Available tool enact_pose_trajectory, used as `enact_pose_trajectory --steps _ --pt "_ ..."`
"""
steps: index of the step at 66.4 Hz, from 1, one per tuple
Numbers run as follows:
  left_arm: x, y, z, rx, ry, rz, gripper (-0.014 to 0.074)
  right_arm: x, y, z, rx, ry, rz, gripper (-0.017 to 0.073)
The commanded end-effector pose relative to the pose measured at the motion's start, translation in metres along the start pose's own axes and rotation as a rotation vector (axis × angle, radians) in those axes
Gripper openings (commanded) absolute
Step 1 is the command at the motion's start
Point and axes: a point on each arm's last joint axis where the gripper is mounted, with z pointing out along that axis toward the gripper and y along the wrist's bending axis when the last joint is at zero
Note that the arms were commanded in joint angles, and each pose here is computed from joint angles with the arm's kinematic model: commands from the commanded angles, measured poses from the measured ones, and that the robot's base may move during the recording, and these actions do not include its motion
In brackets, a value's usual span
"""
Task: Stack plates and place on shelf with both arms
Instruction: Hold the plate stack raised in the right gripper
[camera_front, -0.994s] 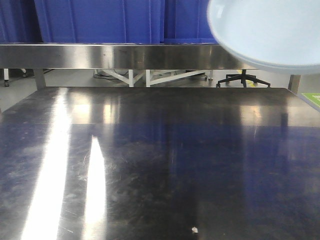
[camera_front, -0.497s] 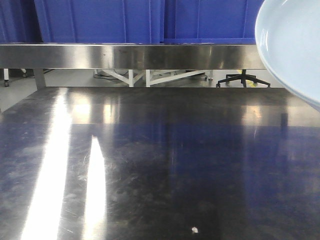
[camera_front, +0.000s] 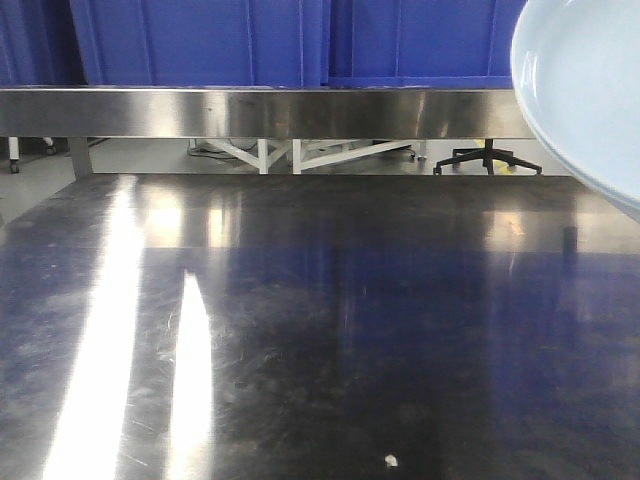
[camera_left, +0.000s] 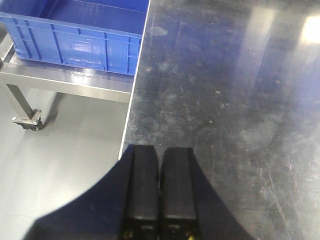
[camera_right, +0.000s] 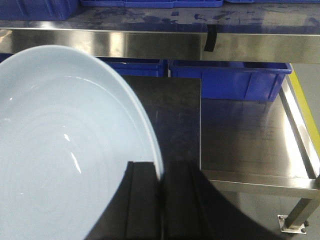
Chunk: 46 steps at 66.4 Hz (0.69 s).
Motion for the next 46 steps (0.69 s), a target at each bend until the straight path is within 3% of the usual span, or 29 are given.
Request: enact_pose_trajectory --steps 1,46 --pt "-0.016 -0.0015 -0.0042 0.009 -0.108 -0.012 0.0083 -0.0179 0.0016 -0.0049 -0.013 -0.129 -0.009 0.0057" --pt "-0.016 -0.0015 -0.0042 0.009 -0.108 -0.012 0.0083 -0.0179 0.0016 -0.0049 -0.013 -0.129 -0.009 0.0057"
